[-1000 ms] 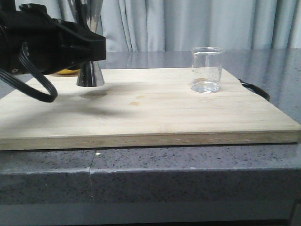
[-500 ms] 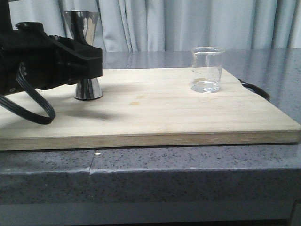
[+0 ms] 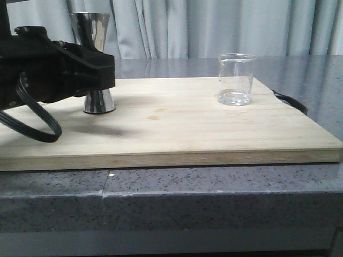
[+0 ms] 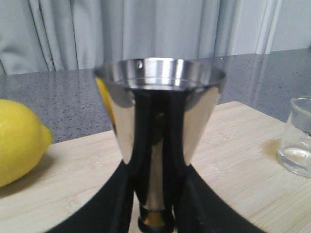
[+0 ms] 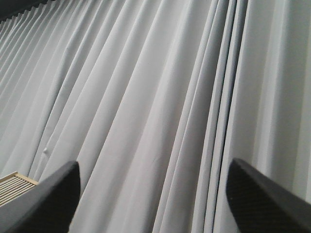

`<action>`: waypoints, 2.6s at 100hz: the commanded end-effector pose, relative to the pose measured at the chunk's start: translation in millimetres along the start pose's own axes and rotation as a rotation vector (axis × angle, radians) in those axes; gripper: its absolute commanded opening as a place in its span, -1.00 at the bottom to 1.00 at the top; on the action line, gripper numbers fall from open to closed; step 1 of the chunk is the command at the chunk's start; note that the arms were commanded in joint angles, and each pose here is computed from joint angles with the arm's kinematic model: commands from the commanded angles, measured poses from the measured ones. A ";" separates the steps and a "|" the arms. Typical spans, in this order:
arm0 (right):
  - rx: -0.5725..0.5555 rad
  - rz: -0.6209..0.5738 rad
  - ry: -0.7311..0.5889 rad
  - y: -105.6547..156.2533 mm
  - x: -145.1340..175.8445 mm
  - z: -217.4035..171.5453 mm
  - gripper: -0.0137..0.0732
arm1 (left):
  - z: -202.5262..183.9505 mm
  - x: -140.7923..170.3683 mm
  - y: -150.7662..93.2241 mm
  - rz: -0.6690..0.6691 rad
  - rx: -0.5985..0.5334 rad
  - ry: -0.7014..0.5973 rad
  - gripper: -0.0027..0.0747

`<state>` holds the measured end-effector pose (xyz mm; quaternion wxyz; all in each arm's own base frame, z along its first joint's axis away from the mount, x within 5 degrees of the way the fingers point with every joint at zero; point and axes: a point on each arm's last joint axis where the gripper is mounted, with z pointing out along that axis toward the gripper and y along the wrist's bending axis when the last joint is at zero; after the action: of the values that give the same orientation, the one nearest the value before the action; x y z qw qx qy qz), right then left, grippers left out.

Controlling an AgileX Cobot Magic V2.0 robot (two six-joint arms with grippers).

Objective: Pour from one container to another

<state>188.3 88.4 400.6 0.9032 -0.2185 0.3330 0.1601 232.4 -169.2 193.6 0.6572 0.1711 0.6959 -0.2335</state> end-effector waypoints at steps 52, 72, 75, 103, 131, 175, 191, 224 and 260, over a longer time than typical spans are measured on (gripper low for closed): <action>0.021 -0.013 -0.092 -5.0 -18.1 4.6 0.59 | -0.3 -22.0 -0.7 -0.013 0.004 -0.166 -0.02; 0.021 -0.013 -0.092 -5.0 -18.1 4.6 0.59 | -0.5 -22.9 -0.7 -0.013 0.004 -0.176 0.20; 0.021 -0.013 -0.092 -5.0 -18.1 4.6 0.59 | -0.5 -22.9 -0.7 -0.013 0.004 -0.176 0.22; 0.026 -0.010 -0.093 -5.5 -18.2 4.6 0.59 | -1.5 -18.6 -0.5 -0.012 0.003 -0.137 0.33; 0.026 -0.010 -0.093 -5.5 -18.2 4.6 0.59 | -15.1 -8.2 1.6 -0.008 -0.001 -0.116 0.33; 0.027 -0.010 -0.093 -5.6 -18.2 4.6 0.59 | -43.9 -18.3 2.1 -0.008 0.007 -0.153 0.33; 0.039 -0.005 -0.066 -6.7 -15.8 4.7 0.59 | -62.6 -32.1 2.4 -0.014 0.010 -0.227 0.32; 0.188 -0.079 0.212 -25.1 -9.7 -4.4 0.59 | -127.5 -91.3 11.3 -0.108 -0.067 -0.484 0.32; 0.270 -0.200 0.406 -28.2 -72.9 -44.5 0.58 | -217.8 -194.0 8.3 0.058 -0.124 -0.542 0.17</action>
<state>147.0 39.7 413.3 0.8471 -0.1621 0.5061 -0.0034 86.7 -41.0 362.6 0.8206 0.0674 0.5187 -0.2302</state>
